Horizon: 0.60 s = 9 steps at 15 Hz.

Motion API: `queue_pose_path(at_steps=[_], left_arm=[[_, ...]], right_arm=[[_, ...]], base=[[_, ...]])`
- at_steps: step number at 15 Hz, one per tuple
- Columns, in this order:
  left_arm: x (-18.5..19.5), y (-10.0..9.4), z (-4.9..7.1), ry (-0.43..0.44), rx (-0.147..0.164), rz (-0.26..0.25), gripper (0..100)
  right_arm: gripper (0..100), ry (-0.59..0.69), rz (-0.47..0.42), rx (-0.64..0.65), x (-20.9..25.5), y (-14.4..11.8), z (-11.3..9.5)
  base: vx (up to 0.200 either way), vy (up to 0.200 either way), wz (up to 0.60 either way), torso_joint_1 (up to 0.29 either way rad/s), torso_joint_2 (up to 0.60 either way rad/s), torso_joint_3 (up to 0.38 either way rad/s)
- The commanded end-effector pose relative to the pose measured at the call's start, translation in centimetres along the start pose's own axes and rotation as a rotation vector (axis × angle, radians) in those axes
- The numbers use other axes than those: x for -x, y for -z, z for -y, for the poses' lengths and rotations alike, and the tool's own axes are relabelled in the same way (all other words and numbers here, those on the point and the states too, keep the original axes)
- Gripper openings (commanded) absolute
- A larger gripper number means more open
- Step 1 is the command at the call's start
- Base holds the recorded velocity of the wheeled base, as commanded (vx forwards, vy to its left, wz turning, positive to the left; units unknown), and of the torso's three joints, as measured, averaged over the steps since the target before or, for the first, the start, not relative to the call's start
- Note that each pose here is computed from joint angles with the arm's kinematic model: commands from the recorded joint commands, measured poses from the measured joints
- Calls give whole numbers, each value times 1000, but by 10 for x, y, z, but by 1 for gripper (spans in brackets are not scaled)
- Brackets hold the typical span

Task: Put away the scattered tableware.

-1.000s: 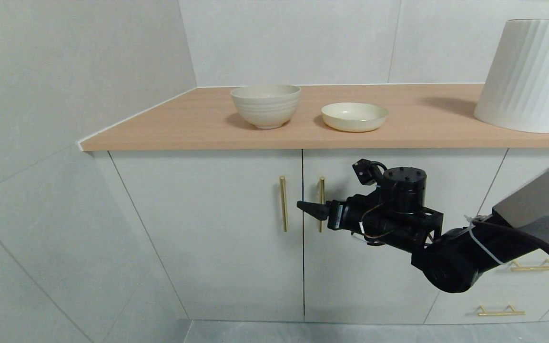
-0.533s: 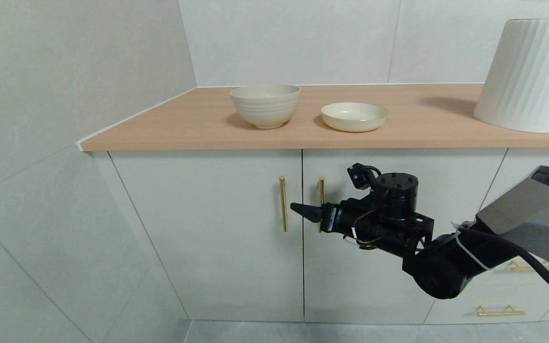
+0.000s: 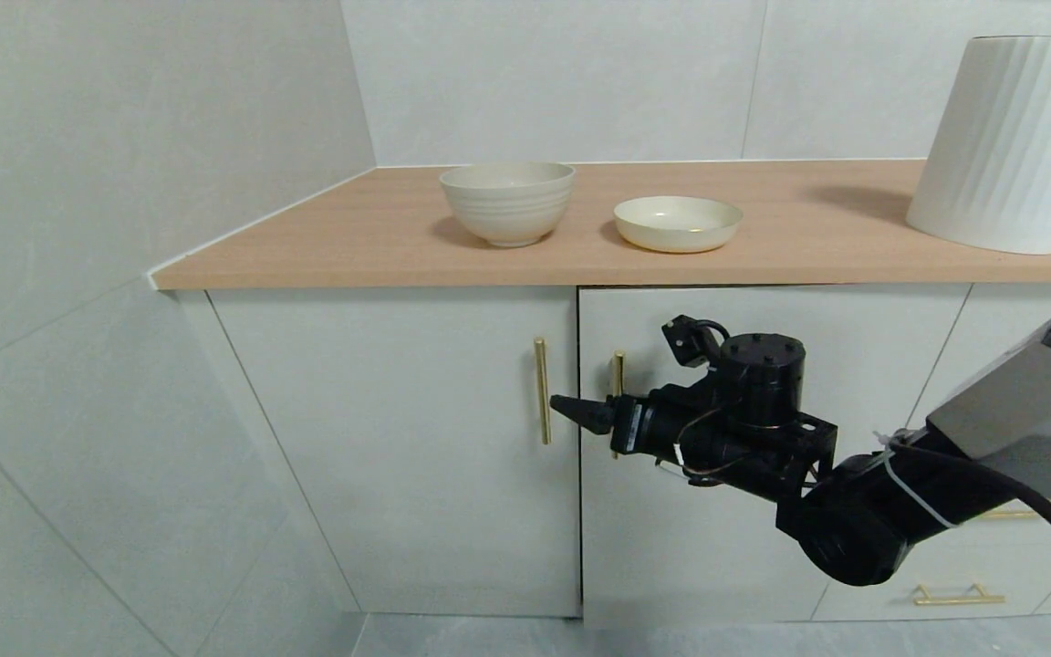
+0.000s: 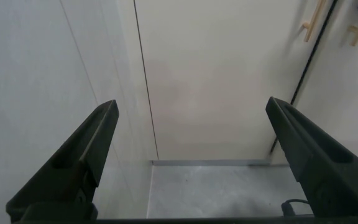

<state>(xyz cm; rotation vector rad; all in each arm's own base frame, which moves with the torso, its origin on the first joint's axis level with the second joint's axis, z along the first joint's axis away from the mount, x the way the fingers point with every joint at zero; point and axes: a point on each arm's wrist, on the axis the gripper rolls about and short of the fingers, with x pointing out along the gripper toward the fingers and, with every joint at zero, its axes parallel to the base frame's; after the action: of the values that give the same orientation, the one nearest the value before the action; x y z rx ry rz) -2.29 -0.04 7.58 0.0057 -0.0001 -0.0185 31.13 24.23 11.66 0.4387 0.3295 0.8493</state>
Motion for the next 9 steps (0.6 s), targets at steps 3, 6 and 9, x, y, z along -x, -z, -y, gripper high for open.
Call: queue_pose_path(at_steps=[3,6,9], left_arm=[[0,0,0,0,0,0,100],[0,0,0,0,1,0,100],[0,0,0,0,0,0,100]], right_arm=[[100,-46,-2,6,16,-10,-13],[100,-122,-96,-9,50,-18,-30],[100,-178,-206,-38,83,-22,-43]], base=[[0,0,0,0,0,0],[0,0,0,0,0,0],[0,0,0,0,0,0]])
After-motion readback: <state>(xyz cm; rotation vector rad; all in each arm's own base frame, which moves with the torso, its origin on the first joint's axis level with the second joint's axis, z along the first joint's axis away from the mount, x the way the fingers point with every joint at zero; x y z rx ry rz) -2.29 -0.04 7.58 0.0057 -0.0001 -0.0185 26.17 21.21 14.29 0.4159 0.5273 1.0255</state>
